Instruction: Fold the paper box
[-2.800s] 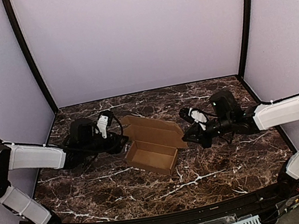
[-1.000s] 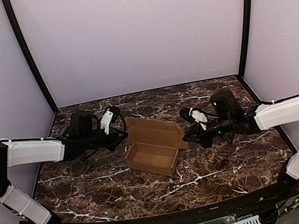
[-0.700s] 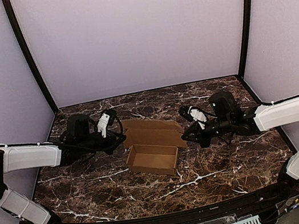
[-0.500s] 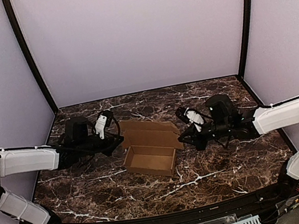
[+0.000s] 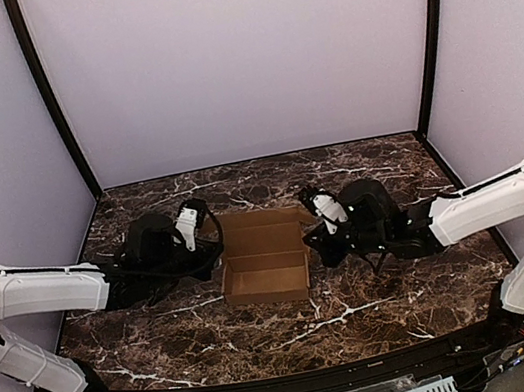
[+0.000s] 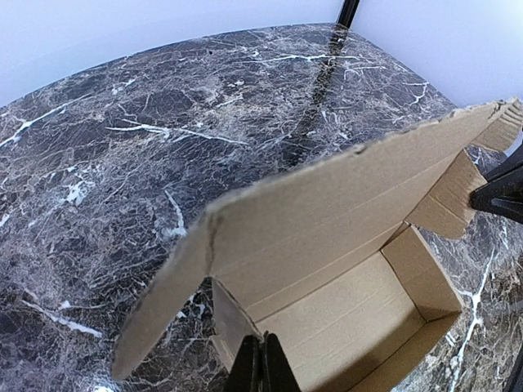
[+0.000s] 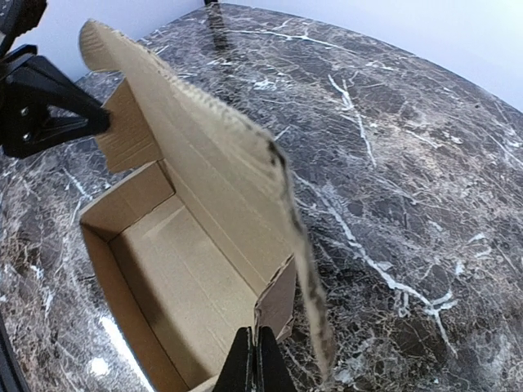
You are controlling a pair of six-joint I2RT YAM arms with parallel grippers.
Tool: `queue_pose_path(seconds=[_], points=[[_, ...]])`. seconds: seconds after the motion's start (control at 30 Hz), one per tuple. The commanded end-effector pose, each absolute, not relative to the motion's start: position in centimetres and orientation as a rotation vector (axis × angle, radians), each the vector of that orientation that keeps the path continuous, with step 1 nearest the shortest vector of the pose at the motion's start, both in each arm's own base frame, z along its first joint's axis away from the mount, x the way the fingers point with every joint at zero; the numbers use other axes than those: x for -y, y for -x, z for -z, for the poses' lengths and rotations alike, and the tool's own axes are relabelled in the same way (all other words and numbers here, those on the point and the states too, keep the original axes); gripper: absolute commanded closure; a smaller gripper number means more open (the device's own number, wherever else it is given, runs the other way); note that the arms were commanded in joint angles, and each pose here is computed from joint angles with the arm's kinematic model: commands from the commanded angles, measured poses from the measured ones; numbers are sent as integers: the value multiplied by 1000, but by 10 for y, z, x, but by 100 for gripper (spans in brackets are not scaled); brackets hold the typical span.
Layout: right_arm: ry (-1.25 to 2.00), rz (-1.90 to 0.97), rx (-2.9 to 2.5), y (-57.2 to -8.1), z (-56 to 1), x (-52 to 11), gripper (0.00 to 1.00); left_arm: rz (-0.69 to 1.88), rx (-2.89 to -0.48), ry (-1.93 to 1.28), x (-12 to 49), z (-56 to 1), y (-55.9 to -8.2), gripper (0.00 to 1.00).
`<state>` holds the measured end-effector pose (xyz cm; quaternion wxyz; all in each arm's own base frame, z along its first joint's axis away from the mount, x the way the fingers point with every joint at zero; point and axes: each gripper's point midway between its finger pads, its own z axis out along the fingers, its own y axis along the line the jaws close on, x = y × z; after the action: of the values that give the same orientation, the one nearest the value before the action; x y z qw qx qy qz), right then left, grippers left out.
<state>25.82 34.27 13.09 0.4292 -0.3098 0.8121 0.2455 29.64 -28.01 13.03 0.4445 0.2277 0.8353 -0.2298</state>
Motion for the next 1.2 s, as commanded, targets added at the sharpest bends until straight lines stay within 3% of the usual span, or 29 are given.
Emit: queue_pose_path(seconds=[0.0, 1.17], points=[[624, -582, -1981, -273, -157, -356, 100, 573, -2112, -544, 280, -126, -283, 100], [580, -388, -2068, -254, -104, -345, 100, 634, -2247, -476, 294, -95, -257, 100]])
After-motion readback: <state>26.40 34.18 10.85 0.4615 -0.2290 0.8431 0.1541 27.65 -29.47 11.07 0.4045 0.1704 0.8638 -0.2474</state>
